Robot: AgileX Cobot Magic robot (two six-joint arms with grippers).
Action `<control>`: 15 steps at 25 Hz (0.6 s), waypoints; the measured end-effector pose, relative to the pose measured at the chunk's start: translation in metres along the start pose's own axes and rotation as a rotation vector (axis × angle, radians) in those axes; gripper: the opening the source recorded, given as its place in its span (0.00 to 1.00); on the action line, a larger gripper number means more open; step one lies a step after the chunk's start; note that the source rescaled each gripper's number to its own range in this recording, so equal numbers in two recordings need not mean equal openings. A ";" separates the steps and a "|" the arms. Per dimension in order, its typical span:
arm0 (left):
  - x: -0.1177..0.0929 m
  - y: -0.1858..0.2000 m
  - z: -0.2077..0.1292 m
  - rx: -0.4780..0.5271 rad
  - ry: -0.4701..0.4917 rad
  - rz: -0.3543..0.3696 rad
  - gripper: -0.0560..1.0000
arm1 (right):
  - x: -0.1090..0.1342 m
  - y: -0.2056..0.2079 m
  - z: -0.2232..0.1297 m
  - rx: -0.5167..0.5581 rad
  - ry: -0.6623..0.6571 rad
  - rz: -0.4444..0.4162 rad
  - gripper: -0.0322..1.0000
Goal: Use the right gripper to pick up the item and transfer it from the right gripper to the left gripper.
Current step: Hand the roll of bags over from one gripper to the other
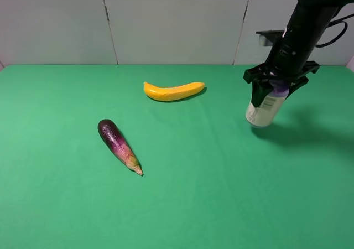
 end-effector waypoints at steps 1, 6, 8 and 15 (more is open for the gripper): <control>0.000 0.000 0.000 0.000 0.000 0.000 0.94 | 0.001 0.006 0.000 -0.015 0.000 0.004 0.04; 0.000 0.000 0.000 0.000 0.000 0.000 0.94 | 0.005 0.032 -0.004 -0.072 -0.003 0.029 0.04; 0.000 0.000 0.000 0.000 0.000 0.000 0.94 | 0.007 0.043 -0.006 -0.097 -0.007 0.047 0.04; 0.000 0.000 0.000 0.000 0.000 0.000 0.94 | 0.014 0.070 -0.014 -0.152 -0.017 0.100 0.04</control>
Point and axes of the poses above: a point on each arm's last joint axis where the gripper is mounted, y pointing back along that axis away from the gripper, x along the wrist's bending axis when the last joint is at zero, z = x × y, the point moved 5 cm from there along -y, pointing out along that axis toward the gripper, and after that the axes turned 9 degrees about -y, right-handed, at the moved point
